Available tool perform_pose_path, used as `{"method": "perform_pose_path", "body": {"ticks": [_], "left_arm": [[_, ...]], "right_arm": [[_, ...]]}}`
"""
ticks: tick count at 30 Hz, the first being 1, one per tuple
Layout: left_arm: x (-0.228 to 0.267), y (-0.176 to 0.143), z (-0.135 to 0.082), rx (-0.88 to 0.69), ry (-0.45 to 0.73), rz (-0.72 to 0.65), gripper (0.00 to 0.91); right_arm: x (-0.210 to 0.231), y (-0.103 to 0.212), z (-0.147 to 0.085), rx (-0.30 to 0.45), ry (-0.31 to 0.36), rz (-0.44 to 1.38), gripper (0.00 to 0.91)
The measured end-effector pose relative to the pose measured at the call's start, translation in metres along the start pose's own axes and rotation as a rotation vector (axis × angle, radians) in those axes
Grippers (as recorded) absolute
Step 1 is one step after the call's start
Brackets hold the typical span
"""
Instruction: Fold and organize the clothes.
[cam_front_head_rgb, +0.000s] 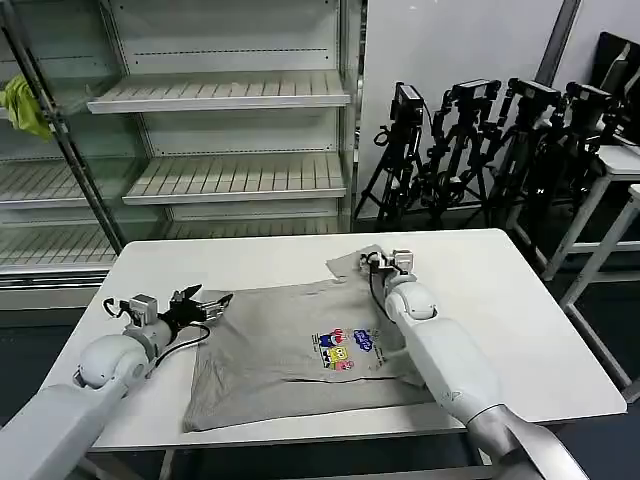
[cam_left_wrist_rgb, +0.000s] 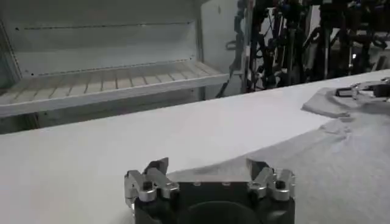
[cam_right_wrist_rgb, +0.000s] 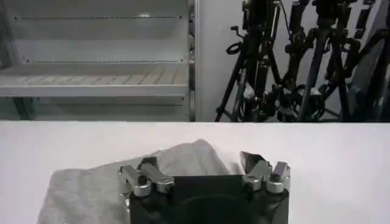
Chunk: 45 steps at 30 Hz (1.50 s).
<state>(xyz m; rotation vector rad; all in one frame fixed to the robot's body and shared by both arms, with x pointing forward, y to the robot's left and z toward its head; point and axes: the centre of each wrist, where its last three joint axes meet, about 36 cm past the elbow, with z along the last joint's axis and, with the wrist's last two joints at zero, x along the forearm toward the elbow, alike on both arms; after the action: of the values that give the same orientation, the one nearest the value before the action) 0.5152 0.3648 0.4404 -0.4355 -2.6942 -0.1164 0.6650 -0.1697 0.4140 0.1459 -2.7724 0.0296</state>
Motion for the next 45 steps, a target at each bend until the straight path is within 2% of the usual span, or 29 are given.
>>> {"method": "perform_pose_path", "body": {"ticks": [10,14,18,20,22,26,28,32,34,35,36,37,38,39,41,42,45], "left_arm": [[-0.007,0.011,0.005,0.0,0.017,-0.023,0.867],[-0.008,0.016,0.007,-0.001,0.025,-0.034,0.836],[-0.008,0.017,0.008,-0.002,0.029,-0.034,0.645],[-0.009,0.016,0.009,-0.003,0.03,-0.032,0.494],[-0.009,0.015,0.01,-0.003,0.031,-0.03,0.423],[-0.01,0.014,0.012,-0.004,0.034,-0.029,0.343],[-0.01,0.014,0.013,-0.004,0.034,-0.028,0.272],[-0.009,0.014,0.015,-0.004,0.034,-0.028,0.232],[-0.008,0.015,0.015,-0.005,0.034,-0.028,0.212],[-0.007,0.015,0.015,-0.006,0.034,-0.029,0.202],[-0.007,0.015,0.016,-0.006,0.034,-0.03,0.181],[-0.007,0.016,0.016,-0.007,0.035,-0.029,0.171],[-0.006,0.016,0.016,-0.008,0.035,-0.029,0.151],[-0.006,0.016,0.016,-0.007,0.034,-0.03,0.141],[-0.006,0.017,0.016,-0.008,0.033,-0.03,0.111],[-0.005,0.018,0.015,-0.008,0.033,-0.031,0.091],[-0.004,0.019,0.016,-0.009,0.033,-0.031,0.071]], "right_arm": [[-0.002,-0.001,0.001,0.008,0.005,0.005,0.907],[-0.003,-0.001,0.0,0.008,0.004,0.005,0.907],[-0.005,-0.001,-0.001,0.009,0.005,0.008,0.907],[-0.005,-0.001,-0.001,0.01,0.007,0.009,0.907],[-0.005,-0.002,-0.001,0.013,0.01,0.011,0.907],[-0.005,-0.003,0.0,0.02,0.019,0.01,0.907],[-0.006,-0.003,0.001,0.022,0.02,0.01,0.907],[-0.006,-0.003,0.003,0.027,0.022,0.009,0.907],[-0.005,-0.003,0.004,0.031,0.022,0.007,0.746],[-0.005,-0.002,0.004,0.033,0.022,0.005,0.595],[-0.005,-0.002,0.004,0.035,0.022,0.003,0.494],[-0.005,-0.002,0.004,0.037,0.022,0.002,0.443],[-0.005,-0.002,0.005,0.04,0.022,0.001,0.312],[-0.005,-0.002,0.005,0.044,0.022,0.0,0.252],[-0.004,-0.002,0.005,0.048,0.021,-0.001,0.05],[-0.004,-0.002,0.005,0.05,0.021,-0.002,0.0],[-0.004,-0.003,0.006,0.056,0.02,-0.001,0.0]]}}
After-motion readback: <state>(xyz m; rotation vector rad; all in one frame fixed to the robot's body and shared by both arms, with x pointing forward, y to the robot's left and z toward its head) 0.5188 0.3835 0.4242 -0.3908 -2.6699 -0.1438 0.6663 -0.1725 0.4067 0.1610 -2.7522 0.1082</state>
